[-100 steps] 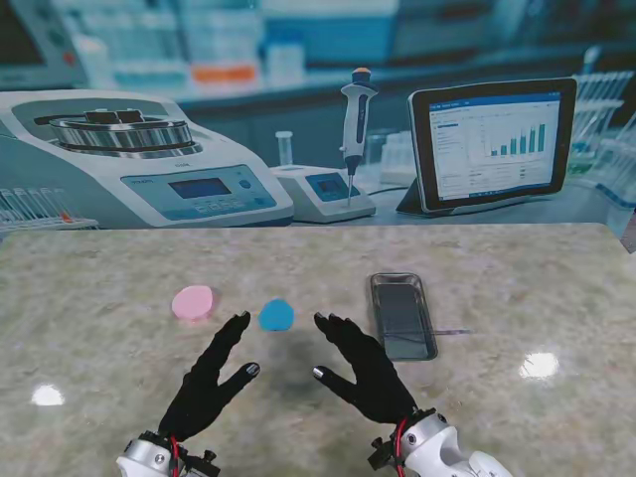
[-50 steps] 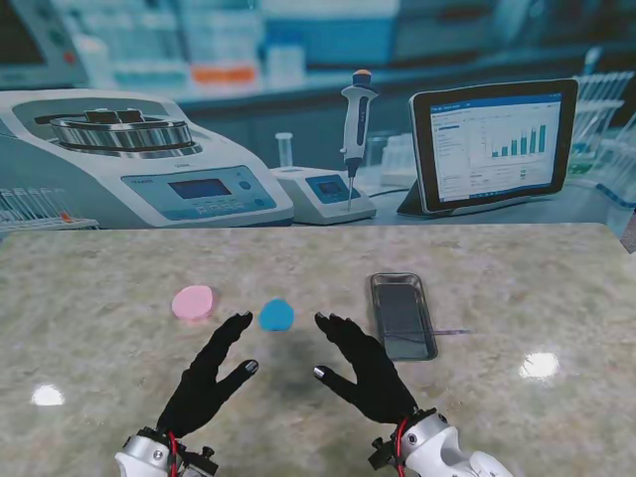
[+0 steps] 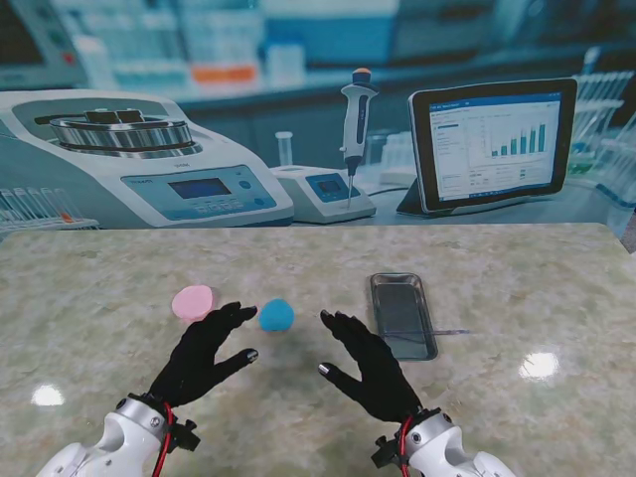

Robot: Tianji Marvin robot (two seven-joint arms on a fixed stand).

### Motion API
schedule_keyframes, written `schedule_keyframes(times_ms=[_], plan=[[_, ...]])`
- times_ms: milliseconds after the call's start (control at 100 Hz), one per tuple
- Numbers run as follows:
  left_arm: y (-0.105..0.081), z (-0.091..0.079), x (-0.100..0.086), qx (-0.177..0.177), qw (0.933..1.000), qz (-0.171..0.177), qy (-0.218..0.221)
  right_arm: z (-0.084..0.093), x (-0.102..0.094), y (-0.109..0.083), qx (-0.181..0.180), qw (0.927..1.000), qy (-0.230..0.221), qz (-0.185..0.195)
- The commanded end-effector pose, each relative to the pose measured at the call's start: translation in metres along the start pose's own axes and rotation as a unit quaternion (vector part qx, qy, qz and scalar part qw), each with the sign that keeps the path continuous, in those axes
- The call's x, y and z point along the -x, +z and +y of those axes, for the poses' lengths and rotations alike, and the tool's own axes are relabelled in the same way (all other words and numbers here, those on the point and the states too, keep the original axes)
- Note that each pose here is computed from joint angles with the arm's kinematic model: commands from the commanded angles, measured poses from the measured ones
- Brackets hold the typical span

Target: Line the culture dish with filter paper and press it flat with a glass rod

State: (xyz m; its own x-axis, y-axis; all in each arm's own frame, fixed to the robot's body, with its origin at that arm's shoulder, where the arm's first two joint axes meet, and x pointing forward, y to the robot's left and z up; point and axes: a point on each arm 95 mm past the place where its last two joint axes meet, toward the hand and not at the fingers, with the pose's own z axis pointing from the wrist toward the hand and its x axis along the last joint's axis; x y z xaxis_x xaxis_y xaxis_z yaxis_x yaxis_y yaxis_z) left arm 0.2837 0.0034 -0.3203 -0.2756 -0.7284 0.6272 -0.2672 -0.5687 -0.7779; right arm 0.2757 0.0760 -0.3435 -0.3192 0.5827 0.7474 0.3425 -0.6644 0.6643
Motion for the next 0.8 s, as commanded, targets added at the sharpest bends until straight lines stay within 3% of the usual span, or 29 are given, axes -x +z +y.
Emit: schedule_keyframes(times_ms=[0,230,410,790], plan=[[0.006,-0.014,0.002,-0.002,0.9997,-0.006,0.024,-0.002,-0.002,-0.002,0.001,1.0,0.007,-0.002],[0.028,-0.041,0.011,0.009,0.9938,-0.024,0.108,-0.001,-0.002,-0.002,0.0,0.9999,0.013,-0.002],[0.048,-0.059,0.023,0.019,0.9843,-0.044,0.17,0.0,-0.002,-0.003,0.004,0.9999,0.013,-0.003],[0.092,-0.09,0.058,0.066,0.9721,-0.071,0.214,0.003,-0.002,-0.003,0.01,0.9998,0.014,-0.005]])
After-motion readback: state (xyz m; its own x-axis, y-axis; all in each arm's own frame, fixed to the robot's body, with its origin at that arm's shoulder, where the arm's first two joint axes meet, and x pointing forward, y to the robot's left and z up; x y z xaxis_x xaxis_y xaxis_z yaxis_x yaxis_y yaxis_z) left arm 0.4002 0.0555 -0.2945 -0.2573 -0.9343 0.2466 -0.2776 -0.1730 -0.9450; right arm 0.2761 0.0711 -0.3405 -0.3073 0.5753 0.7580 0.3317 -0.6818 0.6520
